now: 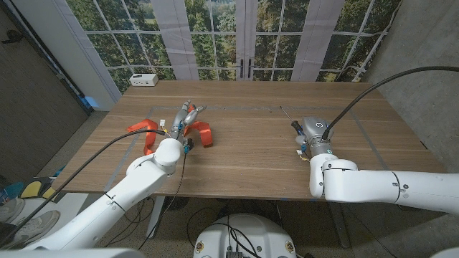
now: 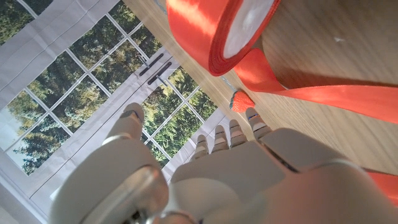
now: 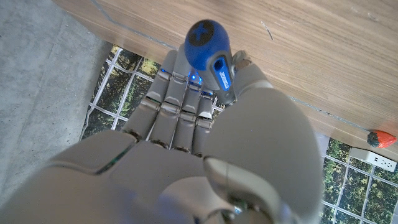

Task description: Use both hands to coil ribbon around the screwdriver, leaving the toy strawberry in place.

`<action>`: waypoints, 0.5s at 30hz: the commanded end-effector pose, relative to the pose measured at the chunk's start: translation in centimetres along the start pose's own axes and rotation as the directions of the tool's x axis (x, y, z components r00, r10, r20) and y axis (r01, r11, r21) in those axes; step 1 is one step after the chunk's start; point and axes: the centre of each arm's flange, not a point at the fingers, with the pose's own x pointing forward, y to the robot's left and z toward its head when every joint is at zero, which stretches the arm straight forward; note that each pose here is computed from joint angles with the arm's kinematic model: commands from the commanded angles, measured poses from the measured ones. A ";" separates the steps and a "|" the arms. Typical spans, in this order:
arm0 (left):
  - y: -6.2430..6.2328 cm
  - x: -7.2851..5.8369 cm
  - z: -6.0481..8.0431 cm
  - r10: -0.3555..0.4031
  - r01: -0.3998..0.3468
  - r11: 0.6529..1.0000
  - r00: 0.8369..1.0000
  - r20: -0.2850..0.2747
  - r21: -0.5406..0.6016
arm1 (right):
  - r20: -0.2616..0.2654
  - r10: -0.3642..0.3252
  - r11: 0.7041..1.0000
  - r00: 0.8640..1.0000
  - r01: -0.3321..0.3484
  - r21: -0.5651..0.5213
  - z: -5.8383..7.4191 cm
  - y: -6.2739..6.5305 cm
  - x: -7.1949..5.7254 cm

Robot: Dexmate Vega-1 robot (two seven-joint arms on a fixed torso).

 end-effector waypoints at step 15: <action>-2.4 -2.8 4.5 0.052 -0.028 0.986 0.988 -0.147 0.161 | 0.055 -0.046 0.999 0.997 0.046 -0.003 -1.4 -0.8 1.3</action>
